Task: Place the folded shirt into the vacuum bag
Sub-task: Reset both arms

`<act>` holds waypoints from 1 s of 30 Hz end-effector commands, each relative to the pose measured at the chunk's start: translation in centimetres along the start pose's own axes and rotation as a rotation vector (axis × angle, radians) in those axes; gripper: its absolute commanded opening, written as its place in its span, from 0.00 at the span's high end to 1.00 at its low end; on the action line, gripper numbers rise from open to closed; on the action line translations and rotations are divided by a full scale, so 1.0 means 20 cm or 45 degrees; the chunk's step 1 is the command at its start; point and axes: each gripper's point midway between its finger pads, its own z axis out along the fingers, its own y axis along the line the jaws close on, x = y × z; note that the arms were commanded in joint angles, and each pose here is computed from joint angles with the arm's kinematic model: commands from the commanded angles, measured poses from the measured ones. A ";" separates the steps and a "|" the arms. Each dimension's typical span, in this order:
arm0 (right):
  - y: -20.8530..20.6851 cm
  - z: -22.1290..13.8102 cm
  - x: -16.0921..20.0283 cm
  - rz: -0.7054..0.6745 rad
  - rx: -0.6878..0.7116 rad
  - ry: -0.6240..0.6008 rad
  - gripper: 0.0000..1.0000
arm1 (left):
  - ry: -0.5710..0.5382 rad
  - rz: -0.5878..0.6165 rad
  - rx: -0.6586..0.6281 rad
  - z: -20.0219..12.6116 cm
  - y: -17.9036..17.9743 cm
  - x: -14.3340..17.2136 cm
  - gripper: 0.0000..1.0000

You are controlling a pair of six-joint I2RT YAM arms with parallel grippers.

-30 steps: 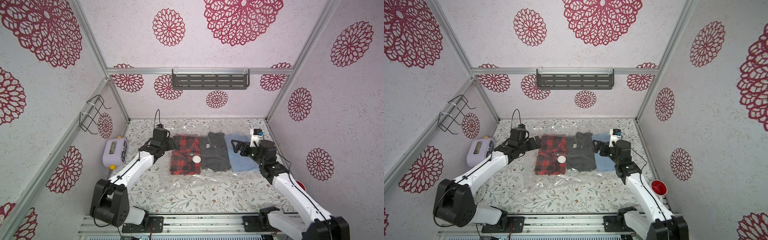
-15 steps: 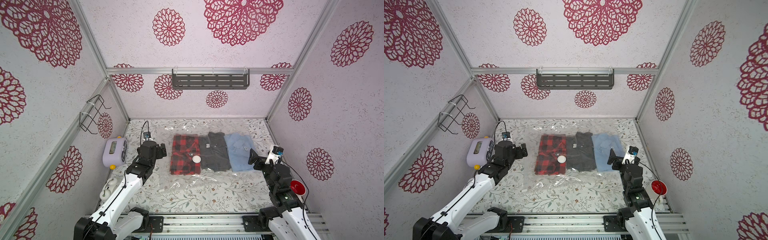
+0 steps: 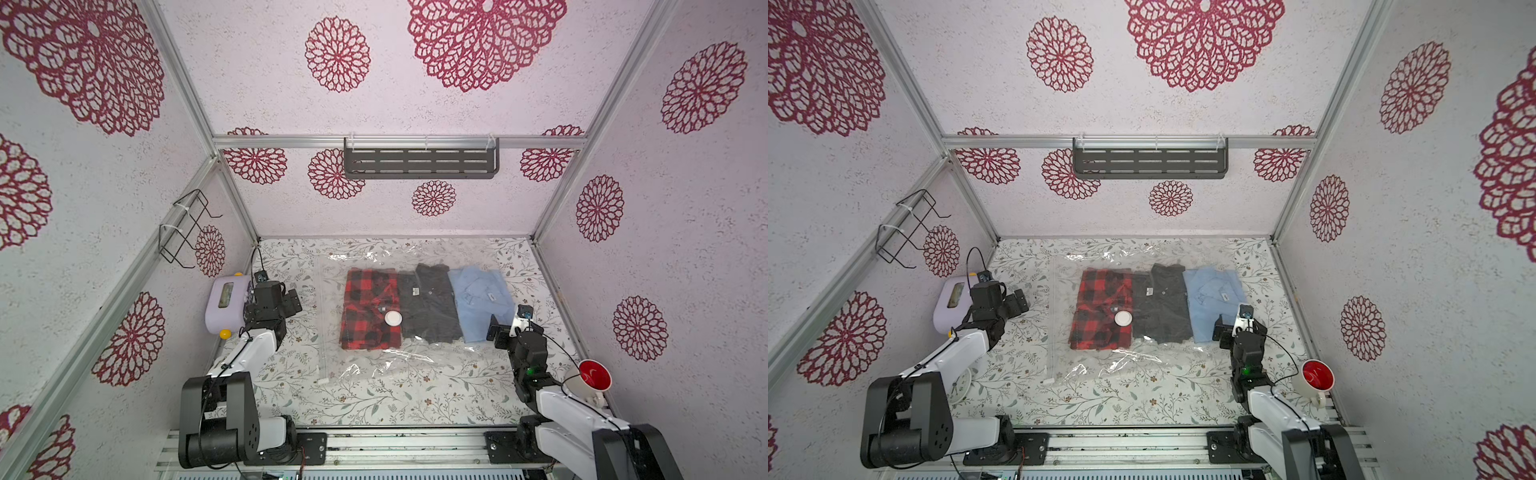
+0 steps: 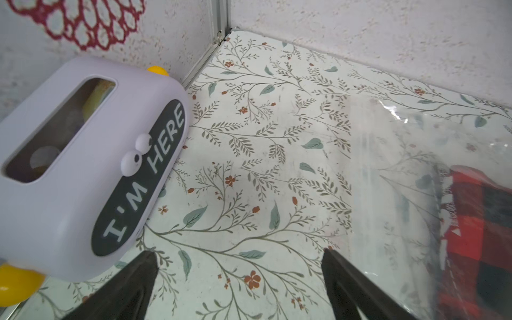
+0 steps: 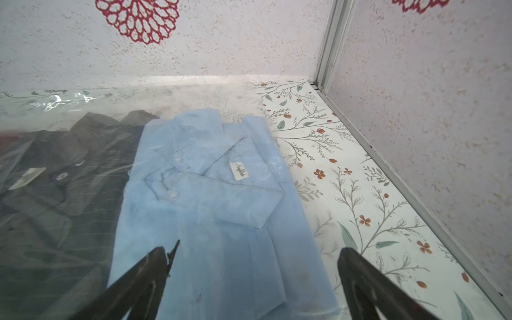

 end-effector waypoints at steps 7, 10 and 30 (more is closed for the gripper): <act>0.03 0.08 -0.25 0.015 -0.036 -0.296 0.01 | -0.236 -0.044 0.201 0.08 -0.07 -0.10 0.03; 0.04 0.10 -0.25 -0.010 -0.041 -0.281 0.01 | -0.287 -0.035 0.148 0.06 -0.03 -0.13 0.03; 0.06 0.24 -0.16 -0.039 -0.097 -0.229 0.01 | -0.429 0.063 0.269 0.08 -0.11 -0.06 0.03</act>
